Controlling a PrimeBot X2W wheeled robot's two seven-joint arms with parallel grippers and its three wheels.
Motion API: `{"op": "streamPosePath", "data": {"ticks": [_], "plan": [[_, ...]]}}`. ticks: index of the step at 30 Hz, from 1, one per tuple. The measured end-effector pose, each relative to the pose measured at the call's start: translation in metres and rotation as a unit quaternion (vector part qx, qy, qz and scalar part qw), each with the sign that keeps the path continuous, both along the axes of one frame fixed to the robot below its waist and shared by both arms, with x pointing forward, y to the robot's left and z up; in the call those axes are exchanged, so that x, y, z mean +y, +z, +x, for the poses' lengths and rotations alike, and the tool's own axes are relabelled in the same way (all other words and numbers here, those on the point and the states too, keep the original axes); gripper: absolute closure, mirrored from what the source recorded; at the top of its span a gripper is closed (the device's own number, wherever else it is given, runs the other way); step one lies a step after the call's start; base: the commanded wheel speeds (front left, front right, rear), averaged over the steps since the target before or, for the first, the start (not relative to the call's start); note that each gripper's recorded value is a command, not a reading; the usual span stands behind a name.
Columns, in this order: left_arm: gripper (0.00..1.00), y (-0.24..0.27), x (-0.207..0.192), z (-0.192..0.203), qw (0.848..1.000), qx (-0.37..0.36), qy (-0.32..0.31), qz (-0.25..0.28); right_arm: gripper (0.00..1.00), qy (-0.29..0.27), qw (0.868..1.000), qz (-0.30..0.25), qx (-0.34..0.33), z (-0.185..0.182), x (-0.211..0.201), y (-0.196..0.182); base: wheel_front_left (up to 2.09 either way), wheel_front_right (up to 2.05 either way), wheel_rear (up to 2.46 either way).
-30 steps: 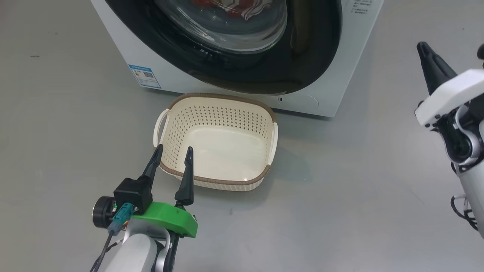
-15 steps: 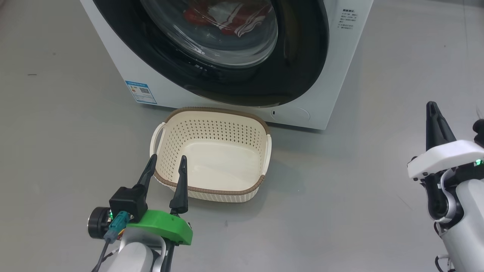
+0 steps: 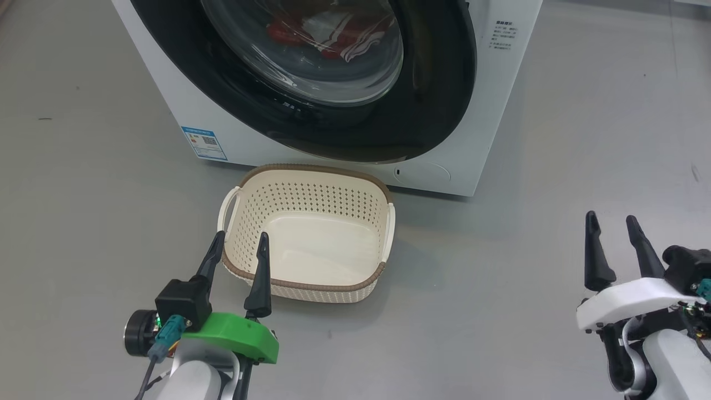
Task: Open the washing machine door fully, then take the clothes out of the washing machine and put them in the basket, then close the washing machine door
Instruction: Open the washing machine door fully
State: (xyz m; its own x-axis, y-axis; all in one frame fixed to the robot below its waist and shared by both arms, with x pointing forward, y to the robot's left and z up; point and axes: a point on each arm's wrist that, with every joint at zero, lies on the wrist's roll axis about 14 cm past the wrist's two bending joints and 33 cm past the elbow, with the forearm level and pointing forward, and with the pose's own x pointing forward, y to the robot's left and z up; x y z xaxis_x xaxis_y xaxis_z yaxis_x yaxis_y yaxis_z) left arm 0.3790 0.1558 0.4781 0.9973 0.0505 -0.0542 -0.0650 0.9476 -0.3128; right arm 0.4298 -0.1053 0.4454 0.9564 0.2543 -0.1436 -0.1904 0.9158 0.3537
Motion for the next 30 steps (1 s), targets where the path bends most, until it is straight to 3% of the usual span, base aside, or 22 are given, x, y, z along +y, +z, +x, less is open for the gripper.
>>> {"op": "streamPosePath", "data": {"ticks": [14, 30], "plan": [[0.0, -0.001, -0.002, 0.0, 1.0, 0.001, -0.004, -0.001, 0.0, 0.028, 0.997, -0.067, -0.033, -0.01, -0.002, 0.006, 0.0, 0.0, 0.0], [0.0, -0.002, -0.003, -0.002, 1.0, 0.002, -0.005, -0.002, 0.0, 0.017, 0.998, -0.053, -0.031, -0.018, -0.001, 0.008, 0.0, 0.0, 0.0]]}}
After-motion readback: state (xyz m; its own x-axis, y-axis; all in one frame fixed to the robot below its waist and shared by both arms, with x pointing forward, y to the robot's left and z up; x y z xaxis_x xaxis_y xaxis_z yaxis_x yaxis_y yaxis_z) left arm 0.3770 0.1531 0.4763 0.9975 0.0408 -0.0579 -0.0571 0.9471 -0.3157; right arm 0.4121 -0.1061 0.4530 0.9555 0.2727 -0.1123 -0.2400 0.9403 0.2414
